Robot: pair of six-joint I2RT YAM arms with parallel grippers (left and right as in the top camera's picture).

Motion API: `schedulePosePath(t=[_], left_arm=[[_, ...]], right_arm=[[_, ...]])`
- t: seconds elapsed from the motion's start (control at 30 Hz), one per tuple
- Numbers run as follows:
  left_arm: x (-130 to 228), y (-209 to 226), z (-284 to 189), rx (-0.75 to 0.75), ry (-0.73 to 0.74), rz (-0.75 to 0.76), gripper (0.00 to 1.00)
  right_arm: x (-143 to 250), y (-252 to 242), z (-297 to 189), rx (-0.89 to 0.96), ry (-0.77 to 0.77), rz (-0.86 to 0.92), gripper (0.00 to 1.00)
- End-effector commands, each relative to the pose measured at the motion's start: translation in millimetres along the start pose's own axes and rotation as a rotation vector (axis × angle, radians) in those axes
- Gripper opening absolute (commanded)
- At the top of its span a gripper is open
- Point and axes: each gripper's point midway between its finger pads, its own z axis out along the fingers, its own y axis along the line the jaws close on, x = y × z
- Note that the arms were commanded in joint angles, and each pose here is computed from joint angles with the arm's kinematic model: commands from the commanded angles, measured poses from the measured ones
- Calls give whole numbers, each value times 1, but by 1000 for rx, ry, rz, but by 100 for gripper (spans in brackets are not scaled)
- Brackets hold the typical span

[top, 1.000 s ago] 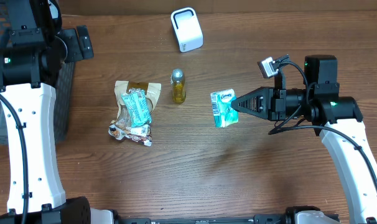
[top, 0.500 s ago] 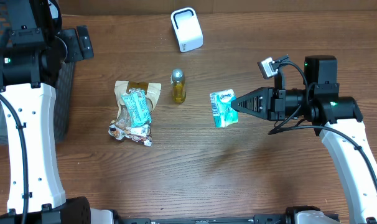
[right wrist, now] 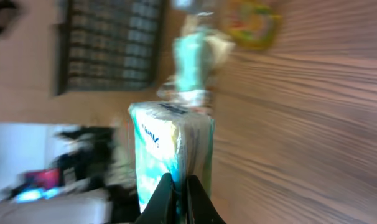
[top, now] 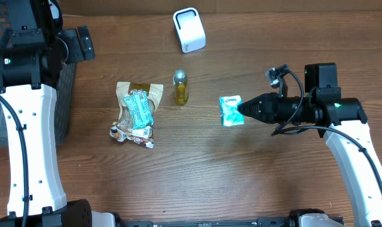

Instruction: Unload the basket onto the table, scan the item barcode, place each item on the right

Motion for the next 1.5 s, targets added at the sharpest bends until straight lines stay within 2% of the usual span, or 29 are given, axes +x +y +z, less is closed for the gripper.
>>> schedulePosePath(t=[0.0, 0.23, 0.37, 0.6, 0.8, 0.93, 1.07, 1.2, 1.33, 1.47], left_arm=[[0, -1, 1, 2, 3, 16, 100], [0, -1, 1, 2, 3, 16, 99], [0, -1, 1, 2, 3, 16, 99], [0, -1, 1, 2, 3, 16, 99], [0, -1, 1, 2, 3, 16, 100], [0, -1, 1, 2, 3, 16, 100], [0, -1, 1, 2, 3, 16, 99], [0, -1, 1, 2, 3, 16, 100], [0, -1, 1, 2, 3, 16, 99], [0, -1, 1, 1, 3, 16, 99]], right_arm=[[-1, -35, 2, 270, -19, -31, 4], [4, -68, 16, 543, -10, -46, 4], [-3, -70, 26, 604, -30, -73, 3], [-39, -45, 3, 709, -38, -73, 3], [-69, -11, -14, 727, -33, -94, 4], [-76, -13, -13, 786, -14, -115, 4], [-65, -20, 9, 793, 60, -105, 4], [-55, -44, 36, 806, 111, -20, 4], [-42, -66, 75, 727, 199, 35, 4], [-38, -98, 89, 792, 202, 90, 4]])
